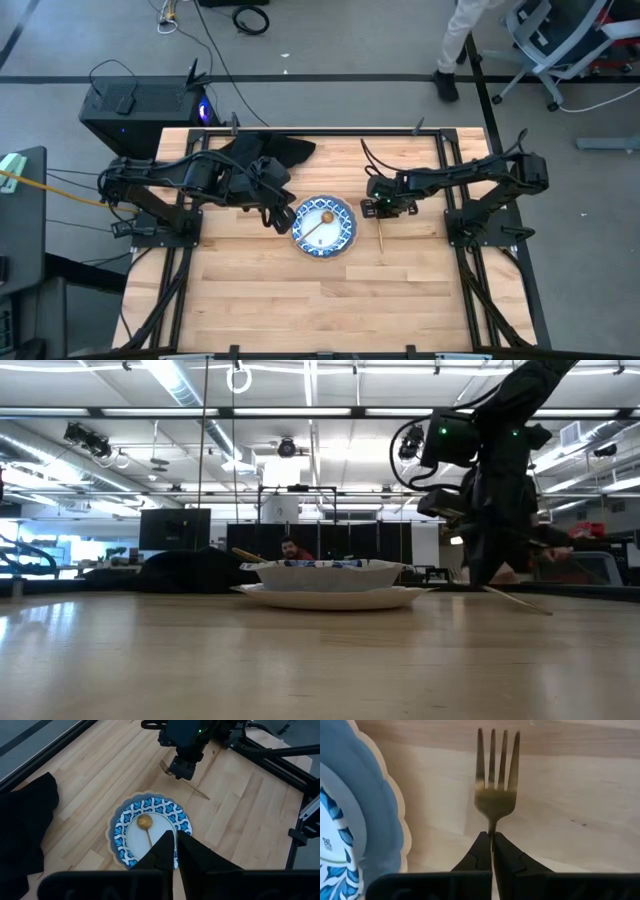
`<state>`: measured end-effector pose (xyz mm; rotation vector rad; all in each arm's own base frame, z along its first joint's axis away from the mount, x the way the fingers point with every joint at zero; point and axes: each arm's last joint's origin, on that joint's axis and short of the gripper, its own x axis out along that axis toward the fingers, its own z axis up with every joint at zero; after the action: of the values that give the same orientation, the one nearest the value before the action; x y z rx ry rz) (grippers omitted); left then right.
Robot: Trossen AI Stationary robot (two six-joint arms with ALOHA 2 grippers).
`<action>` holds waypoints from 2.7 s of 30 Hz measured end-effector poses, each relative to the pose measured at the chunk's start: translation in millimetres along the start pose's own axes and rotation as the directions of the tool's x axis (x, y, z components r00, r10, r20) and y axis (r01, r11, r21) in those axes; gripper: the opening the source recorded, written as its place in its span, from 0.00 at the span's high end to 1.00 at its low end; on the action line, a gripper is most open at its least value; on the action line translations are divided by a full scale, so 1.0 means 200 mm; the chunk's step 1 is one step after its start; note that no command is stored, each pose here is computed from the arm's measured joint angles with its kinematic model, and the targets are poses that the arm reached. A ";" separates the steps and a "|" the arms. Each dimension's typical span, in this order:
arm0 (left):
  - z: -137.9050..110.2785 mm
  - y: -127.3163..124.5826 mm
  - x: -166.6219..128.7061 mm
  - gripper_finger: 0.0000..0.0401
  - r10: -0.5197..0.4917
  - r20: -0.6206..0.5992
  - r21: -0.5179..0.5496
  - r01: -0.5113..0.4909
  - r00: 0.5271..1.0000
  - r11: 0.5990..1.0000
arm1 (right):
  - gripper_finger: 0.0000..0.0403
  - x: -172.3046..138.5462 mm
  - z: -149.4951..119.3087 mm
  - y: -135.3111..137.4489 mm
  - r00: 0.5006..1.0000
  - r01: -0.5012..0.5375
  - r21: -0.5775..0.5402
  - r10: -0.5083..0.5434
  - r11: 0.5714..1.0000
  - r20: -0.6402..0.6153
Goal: Set table place
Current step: Put the golden fork to the right of the gray plate, then fold the black napkin
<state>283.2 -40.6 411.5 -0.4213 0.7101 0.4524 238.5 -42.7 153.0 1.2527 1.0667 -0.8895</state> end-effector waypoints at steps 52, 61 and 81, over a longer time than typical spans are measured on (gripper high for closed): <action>0.10 0.41 0.18 0.93 0.291 -0.265 -0.190 -0.346 0.919 0.919 | 0.76 -0.42 0.07 -0.06 0.918 -0.291 -0.211 0.335 0.933 0.214; 0.15 0.57 0.31 0.86 0.297 -0.384 -0.233 -0.403 0.874 0.885 | 0.71 -0.50 0.05 -0.07 0.874 -0.336 -0.319 0.420 0.886 0.245; 0.16 1.03 0.80 0.81 0.300 -0.684 -0.043 -0.447 0.665 0.893 | 0.66 -0.52 0.05 -0.08 0.860 -0.335 -0.375 0.443 0.865 0.253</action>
<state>298.3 185.0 277.9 -0.6510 1.4813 0.7930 195.5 -58.6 249.0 0.9559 0.6173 -0.5541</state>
